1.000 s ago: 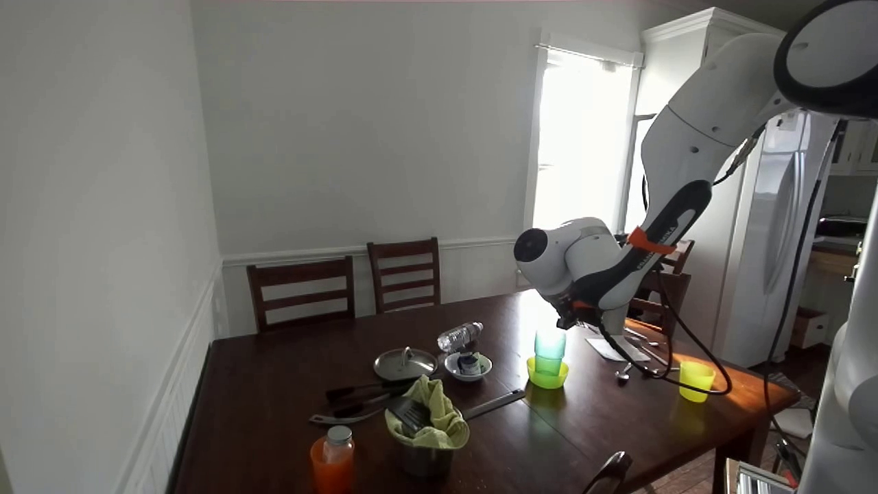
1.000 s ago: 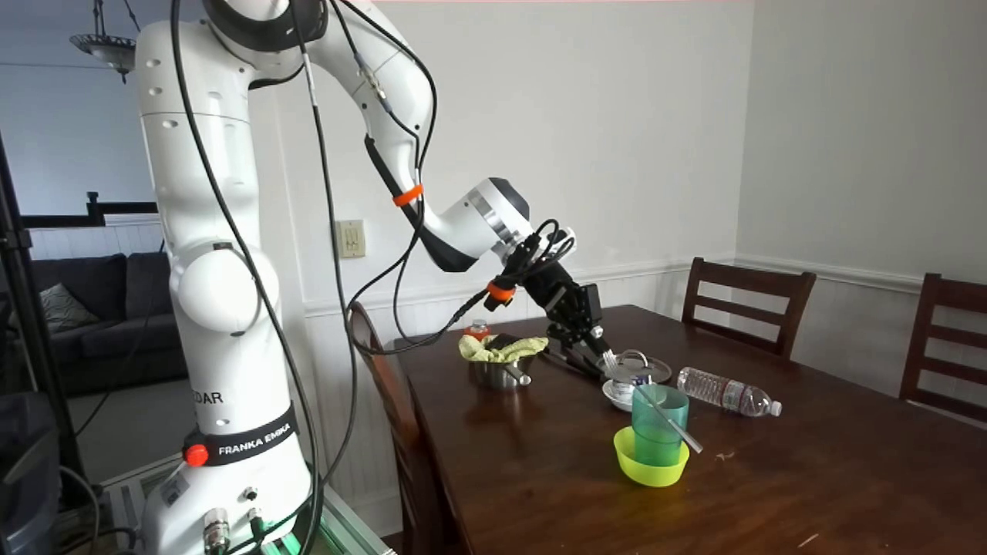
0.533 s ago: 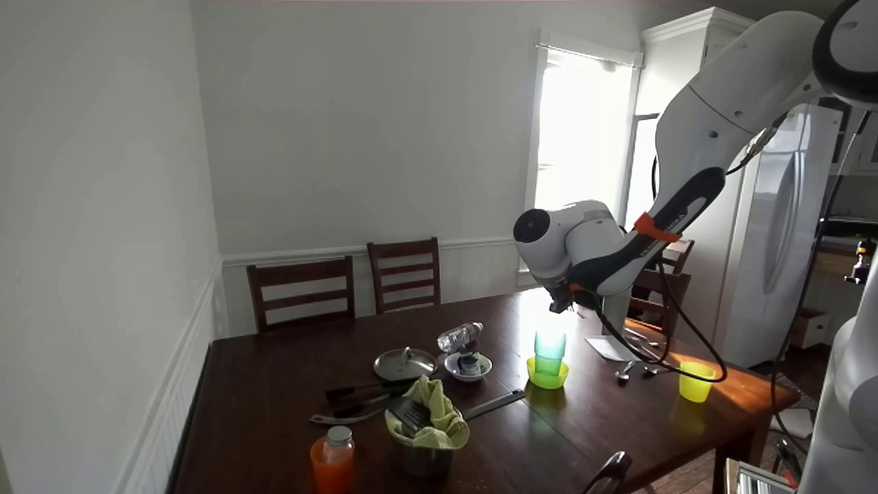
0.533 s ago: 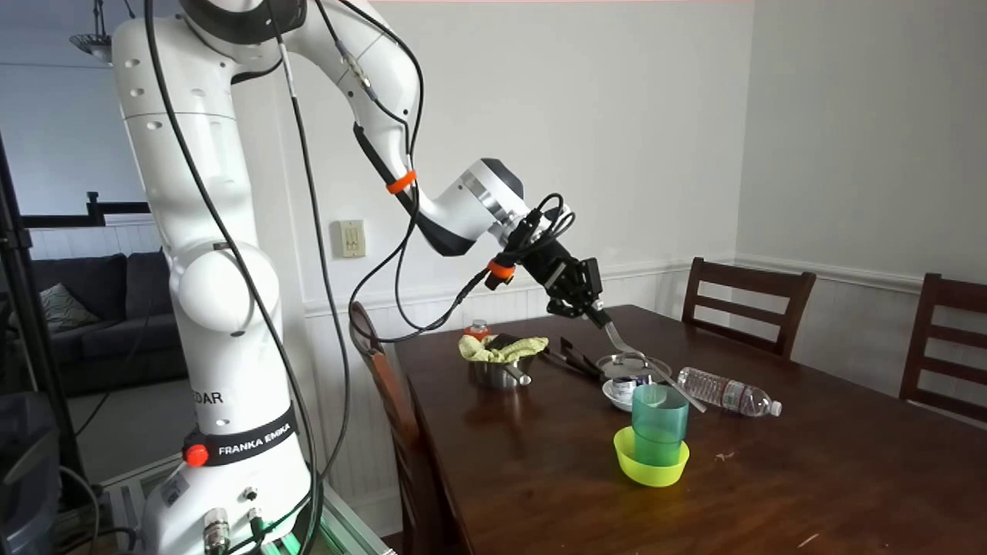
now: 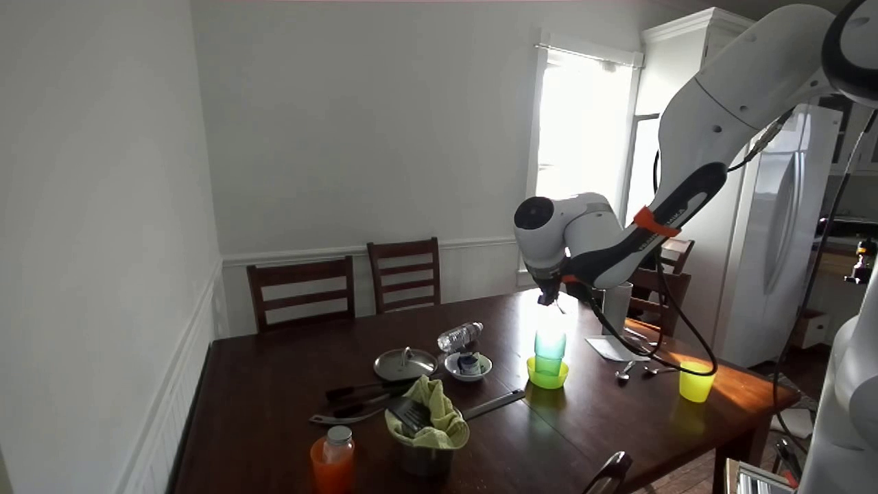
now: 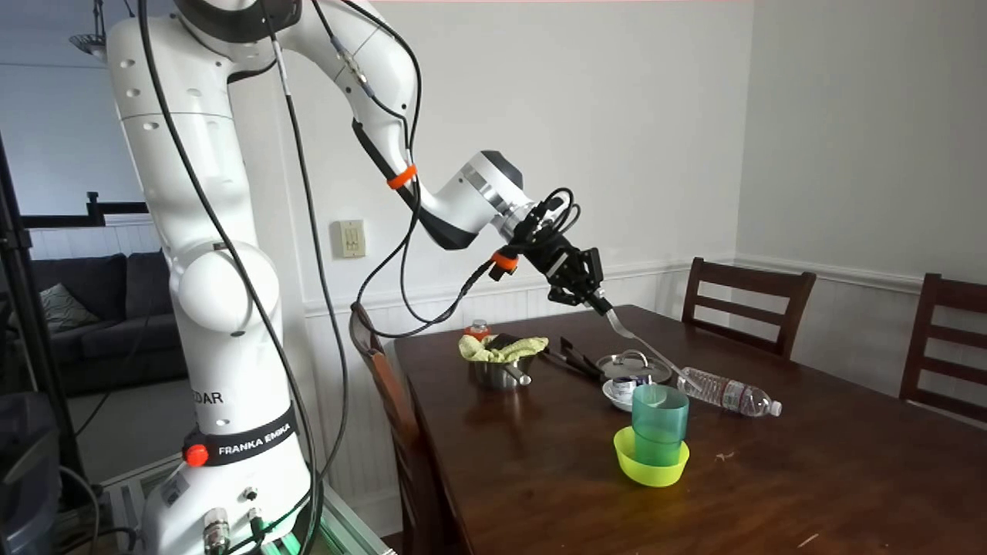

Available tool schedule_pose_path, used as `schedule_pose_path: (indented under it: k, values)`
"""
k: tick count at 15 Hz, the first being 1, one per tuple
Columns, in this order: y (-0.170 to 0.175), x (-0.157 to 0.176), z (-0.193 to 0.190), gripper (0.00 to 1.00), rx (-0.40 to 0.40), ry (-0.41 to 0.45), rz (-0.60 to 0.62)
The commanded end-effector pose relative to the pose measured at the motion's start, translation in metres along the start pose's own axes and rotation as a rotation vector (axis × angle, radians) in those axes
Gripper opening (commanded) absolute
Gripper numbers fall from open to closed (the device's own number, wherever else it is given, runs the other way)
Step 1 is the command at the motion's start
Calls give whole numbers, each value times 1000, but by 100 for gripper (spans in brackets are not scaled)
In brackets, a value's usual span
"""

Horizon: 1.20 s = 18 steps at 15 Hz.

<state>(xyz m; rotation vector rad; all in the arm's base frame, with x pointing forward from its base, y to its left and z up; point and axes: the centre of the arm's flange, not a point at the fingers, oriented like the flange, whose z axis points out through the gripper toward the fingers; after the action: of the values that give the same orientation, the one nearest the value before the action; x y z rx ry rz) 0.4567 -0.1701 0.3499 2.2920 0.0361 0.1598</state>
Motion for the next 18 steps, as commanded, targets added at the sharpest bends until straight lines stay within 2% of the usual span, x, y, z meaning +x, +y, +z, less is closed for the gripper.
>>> schedule_pose_path:
  k: [1,6,11,18]
  values:
    - [4,7,-8,1,40,26,-14]
    - [7,9,-9,1,88,16,-7]
    - [9,14,-11,1,141,55,5]
    - [16,13,7,1,250,62,45]
